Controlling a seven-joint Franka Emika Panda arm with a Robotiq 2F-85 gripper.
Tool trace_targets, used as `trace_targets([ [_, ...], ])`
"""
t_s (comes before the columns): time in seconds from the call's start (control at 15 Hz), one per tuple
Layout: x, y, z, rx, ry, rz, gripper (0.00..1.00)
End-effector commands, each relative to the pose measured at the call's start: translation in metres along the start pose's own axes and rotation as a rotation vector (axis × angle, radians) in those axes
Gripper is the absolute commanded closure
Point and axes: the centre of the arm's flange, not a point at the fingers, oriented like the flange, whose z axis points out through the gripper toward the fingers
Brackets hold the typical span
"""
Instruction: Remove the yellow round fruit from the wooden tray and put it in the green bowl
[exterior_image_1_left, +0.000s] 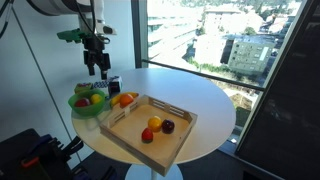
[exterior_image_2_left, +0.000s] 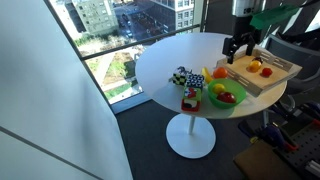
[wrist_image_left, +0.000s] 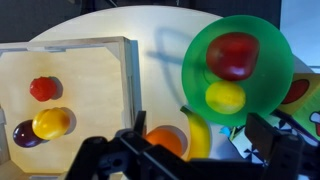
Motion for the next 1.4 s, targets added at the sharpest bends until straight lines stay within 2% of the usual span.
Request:
trace_targets([
  [0.0,-0.017,0.006,-0.026,-0.014,-0.027,0.033,0.0],
  [0.27,-0.034,0.01,-0.044,-0.015,-0.017,0.035,0.0],
  [0.73,-0.051,0.017,-0.072,0.017,0.068,0.026,0.0],
  [1.0,-0.052,0.017,-0.073,0.036,0.075,0.017,0.0],
  [1.07,-0.046,0.014,-0.072,0.015,0.066,0.027,0.0],
  [1.33,-0.047,0.014,-0.071,0.016,0.063,0.025,0.0],
])
